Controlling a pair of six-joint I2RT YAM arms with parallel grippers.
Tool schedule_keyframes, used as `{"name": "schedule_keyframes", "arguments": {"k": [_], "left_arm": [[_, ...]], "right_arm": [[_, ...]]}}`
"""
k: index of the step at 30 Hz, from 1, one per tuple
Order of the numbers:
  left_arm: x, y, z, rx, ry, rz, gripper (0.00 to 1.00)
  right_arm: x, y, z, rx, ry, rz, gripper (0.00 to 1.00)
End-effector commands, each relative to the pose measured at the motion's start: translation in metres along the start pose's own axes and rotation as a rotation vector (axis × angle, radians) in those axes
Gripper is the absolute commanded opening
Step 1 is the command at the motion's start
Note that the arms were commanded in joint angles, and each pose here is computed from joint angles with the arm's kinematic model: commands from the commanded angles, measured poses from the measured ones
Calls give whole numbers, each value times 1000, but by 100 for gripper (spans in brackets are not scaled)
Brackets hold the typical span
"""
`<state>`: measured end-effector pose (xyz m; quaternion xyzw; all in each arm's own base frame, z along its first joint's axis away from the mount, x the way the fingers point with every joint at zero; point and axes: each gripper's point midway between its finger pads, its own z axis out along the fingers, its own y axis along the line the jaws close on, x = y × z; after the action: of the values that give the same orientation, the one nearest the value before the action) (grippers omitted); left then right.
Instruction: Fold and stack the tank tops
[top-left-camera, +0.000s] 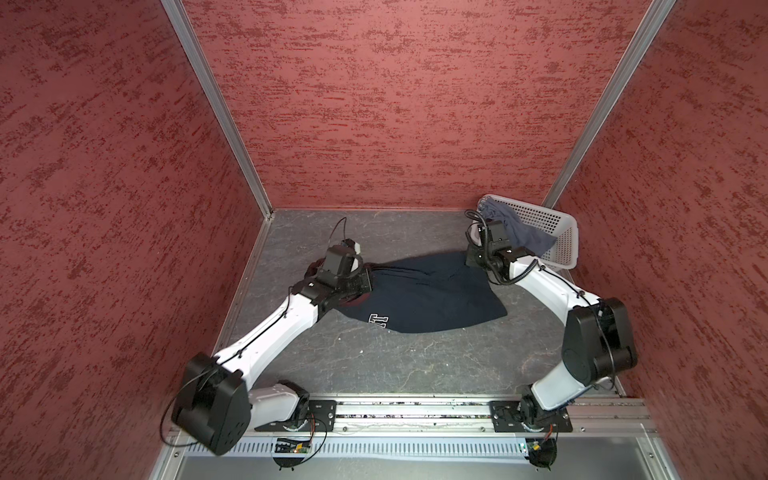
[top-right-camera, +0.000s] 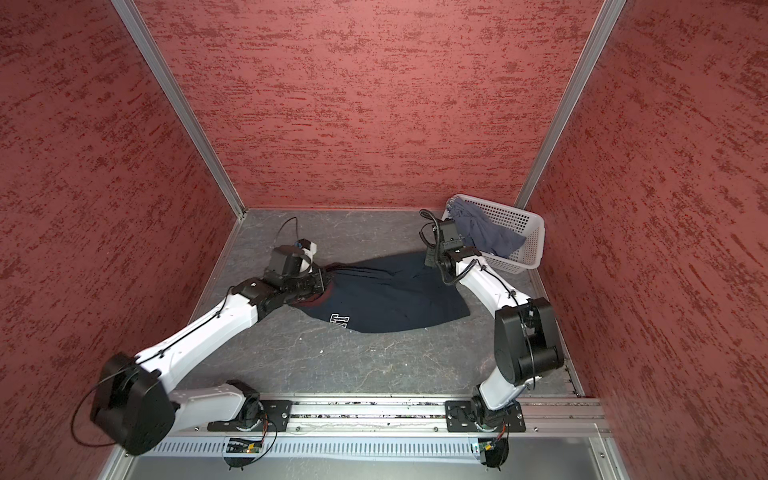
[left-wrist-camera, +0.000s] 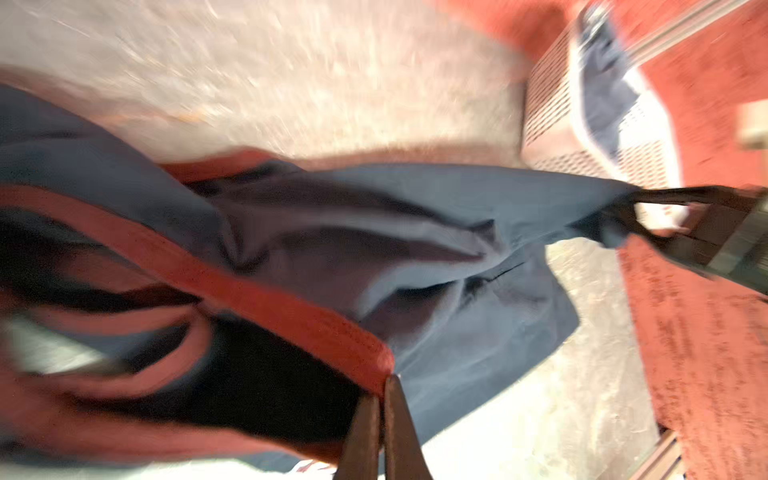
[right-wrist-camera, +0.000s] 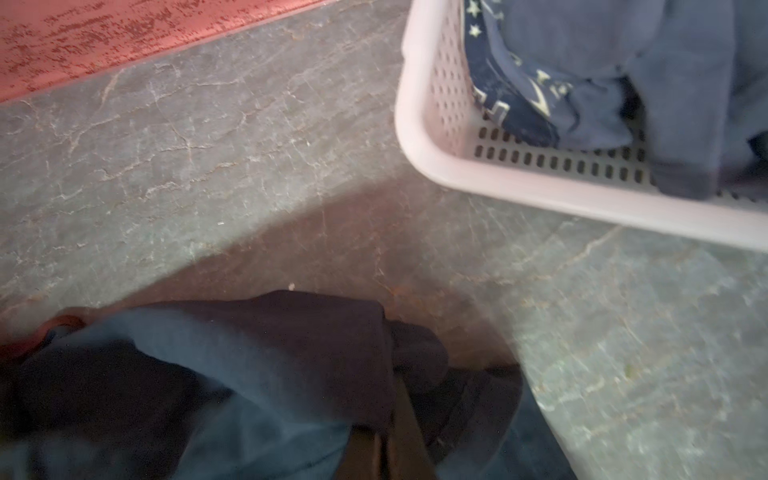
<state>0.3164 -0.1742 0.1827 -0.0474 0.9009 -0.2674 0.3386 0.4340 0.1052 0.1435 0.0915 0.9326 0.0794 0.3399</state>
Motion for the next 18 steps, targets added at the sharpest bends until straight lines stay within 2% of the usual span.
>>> {"name": "schedule_keyframes", "arguments": {"k": [1,4,7,9,11,13,18], "left_arm": [[5,26,-22,-10,-37,-73,0],[4,57,-36,-25,-70,-175,0],[4,78,-39,-28,-75,-244,0],[6,84,-39,-30,-62,-259,0],[11,88,-38,-47,-41,-258,0],[17,92,-35,-58,-19,-262,1],[33,101,-26,-69,26,-286,2]], "right_arm": [[0,29,10,-50,41,-57,4],[-1,51,25,-69,71,-93,16],[-7,58,39,-50,102,-103,36],[-13,54,35,-21,94,-112,48],[-16,53,23,-27,73,-119,54],[-7,49,12,-42,73,-112,56],[59,34,8,-107,181,-40,53]]}}
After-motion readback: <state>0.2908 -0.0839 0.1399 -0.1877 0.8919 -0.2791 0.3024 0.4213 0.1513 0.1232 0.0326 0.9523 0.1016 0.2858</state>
